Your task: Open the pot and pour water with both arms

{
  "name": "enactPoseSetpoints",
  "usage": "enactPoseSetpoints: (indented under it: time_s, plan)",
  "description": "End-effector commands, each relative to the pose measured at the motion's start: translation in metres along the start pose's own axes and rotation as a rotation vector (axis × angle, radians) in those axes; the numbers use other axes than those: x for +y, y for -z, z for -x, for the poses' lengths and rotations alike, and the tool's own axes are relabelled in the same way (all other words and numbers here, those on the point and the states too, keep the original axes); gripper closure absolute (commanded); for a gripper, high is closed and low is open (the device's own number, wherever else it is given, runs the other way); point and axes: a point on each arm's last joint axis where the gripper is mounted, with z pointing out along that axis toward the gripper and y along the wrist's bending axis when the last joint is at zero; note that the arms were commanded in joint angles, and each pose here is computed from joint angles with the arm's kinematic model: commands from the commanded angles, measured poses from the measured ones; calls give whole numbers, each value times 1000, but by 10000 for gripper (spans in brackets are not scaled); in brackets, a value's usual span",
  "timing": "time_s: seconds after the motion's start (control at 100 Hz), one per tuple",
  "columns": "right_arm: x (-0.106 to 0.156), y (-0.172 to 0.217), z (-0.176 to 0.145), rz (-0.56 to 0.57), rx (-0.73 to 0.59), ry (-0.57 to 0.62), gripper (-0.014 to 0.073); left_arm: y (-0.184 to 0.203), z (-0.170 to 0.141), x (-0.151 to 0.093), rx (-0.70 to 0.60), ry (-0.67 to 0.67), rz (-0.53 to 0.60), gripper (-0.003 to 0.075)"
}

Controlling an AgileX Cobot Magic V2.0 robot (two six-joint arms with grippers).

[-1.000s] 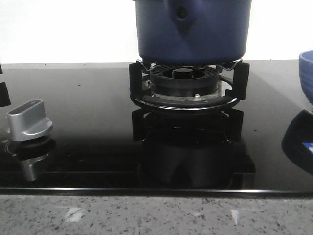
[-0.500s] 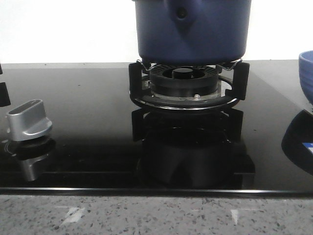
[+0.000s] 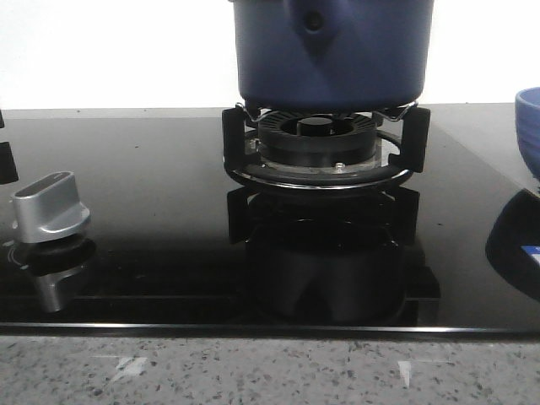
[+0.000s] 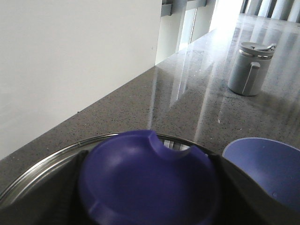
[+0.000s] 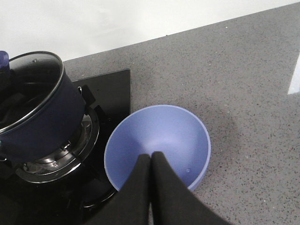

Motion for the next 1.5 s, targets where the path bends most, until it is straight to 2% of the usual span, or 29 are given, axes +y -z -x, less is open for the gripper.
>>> enactPoseSetpoints:
  time_s: [0.0, 0.18, 0.26, 0.36, 0.41, 0.63, 0.75, 0.82, 0.89, 0.94, 1.01, 1.14, 1.27, 1.37, 1.49]
  plan:
    - [3, 5, 12, 21, -84, 8, 662, 9, 35, -13, -121, 7, -33, 405]
    - [3, 5, 12, 24, -84, 6, 662, 8, 35, -12, -126, 15, -34, 386]
    - [3, 5, 12, 24, -84, 6, 662, 8, 35, -12, -126, 15, -35, 304]
    - [3, 5, 13, 26, -90, 6, 662, 8, 35, -12, -126, 16, -35, 160]
    - [3, 5, 13, 27, -97, 6, 662, 11, 38, -13, -134, 11, -36, 126]
    - [1, 6, 15, 4, -118, 24, 662, 42, 75, -24, -217, -49, -17, 125]
    - [-1, 4, 14, -23, -121, 52, 662, 74, 103, -35, -256, -132, 23, 191]
    - [-2, 4, 9, -23, -124, 104, 662, 97, 115, -44, -241, -146, 84, 280]
    - [-3, 6, 2, -18, -125, 154, 662, 125, 125, -53, -227, -102, 182, 384]
    - [-4, 7, -5, -8, -131, 187, 662, 145, 125, -62, -212, -89, 237, 464]
    - [-6, 11, -17, 12, -162, 221, 662, 173, 121, -79, -191, -139, 281, 563]
    - [-11, 22, -43, 46, -250, 221, 662, 221, 95, -115, -192, -187, 347, 738]
    - [-17, 26, -72, 75, -335, 207, 662, 261, 56, -149, -236, -193, 440, 741]
    - [-22, 28, -93, 83, -398, 207, 662, 286, 27, -164, -287, -195, 547, 740]
    - [-24, 18, -103, 85, -379, 204, 662, 308, -2, -176, -344, -202, 645, 740]
